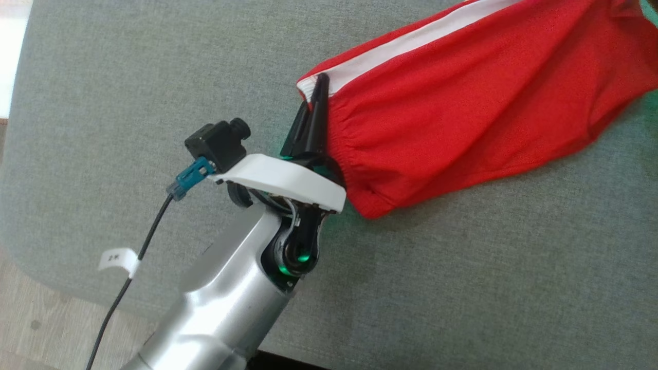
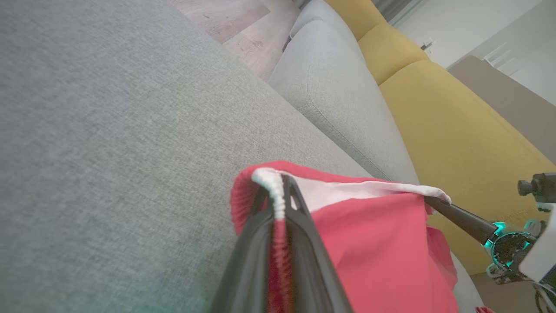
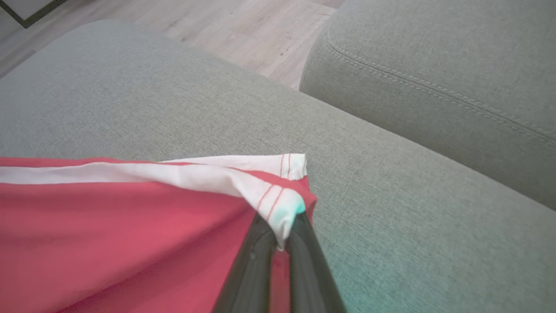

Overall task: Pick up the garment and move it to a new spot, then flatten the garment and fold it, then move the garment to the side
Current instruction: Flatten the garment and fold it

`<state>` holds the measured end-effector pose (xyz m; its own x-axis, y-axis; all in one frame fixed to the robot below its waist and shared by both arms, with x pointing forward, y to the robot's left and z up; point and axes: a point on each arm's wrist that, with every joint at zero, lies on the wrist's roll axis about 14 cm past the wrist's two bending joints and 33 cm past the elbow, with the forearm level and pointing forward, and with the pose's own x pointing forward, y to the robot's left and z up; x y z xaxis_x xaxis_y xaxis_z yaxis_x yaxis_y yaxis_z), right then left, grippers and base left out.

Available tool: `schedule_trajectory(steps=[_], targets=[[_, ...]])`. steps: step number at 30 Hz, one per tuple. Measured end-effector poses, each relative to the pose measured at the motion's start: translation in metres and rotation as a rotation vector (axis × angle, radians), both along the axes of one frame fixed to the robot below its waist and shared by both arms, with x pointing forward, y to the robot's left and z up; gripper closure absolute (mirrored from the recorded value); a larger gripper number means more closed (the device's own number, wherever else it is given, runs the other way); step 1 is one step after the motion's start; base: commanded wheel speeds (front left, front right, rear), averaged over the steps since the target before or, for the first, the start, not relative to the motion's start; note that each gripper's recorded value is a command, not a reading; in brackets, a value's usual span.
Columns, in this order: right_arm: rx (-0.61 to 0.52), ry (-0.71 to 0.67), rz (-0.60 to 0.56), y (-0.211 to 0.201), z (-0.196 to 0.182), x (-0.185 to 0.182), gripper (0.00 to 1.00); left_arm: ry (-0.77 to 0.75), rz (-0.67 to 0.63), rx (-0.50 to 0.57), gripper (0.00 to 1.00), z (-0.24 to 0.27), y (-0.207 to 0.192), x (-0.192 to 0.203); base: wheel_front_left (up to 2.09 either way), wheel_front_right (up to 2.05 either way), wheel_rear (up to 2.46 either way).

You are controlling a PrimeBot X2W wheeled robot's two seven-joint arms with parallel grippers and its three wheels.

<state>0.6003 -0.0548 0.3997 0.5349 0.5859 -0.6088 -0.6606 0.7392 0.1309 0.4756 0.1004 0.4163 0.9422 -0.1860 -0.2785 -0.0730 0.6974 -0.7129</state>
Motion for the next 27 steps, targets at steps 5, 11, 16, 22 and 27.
schedule_trajectory(steps=[5, 11, 16, 22, 27], targets=[[0.02, -0.064, 0.004, 0.004, -0.003, 0.003, 0.0, 0.011, 0.017, 0.01, 0.05, -0.004, 0.0, 0.001, 0.0, 0.0, 0.0], [0.028, -0.092, -0.05, -0.007, -0.001, 0.006, 0.0, 0.019, 0.011, 0.037, 0.0, -0.007, -0.004, -0.001, 0.0, 0.0, 0.0], [0.037, -0.095, -0.095, -0.024, 0.015, 0.003, 0.0, -0.005, 0.005, 0.108, 0.0, -0.001, -0.002, -0.003, 0.0, 0.0, 0.0], [0.088, -0.018, -0.206, -0.044, 0.016, -0.005, 0.0, -0.105, -0.004, 0.324, 0.0, 0.017, 0.009, -0.01, 0.0, 0.0, 0.0], [0.105, 0.14, -0.238, -0.034, -0.016, -0.013, 0.0, -0.225, 0.032, 0.466, 0.0, 0.041, 0.018, -0.006, 0.0, 0.0, 0.0]])
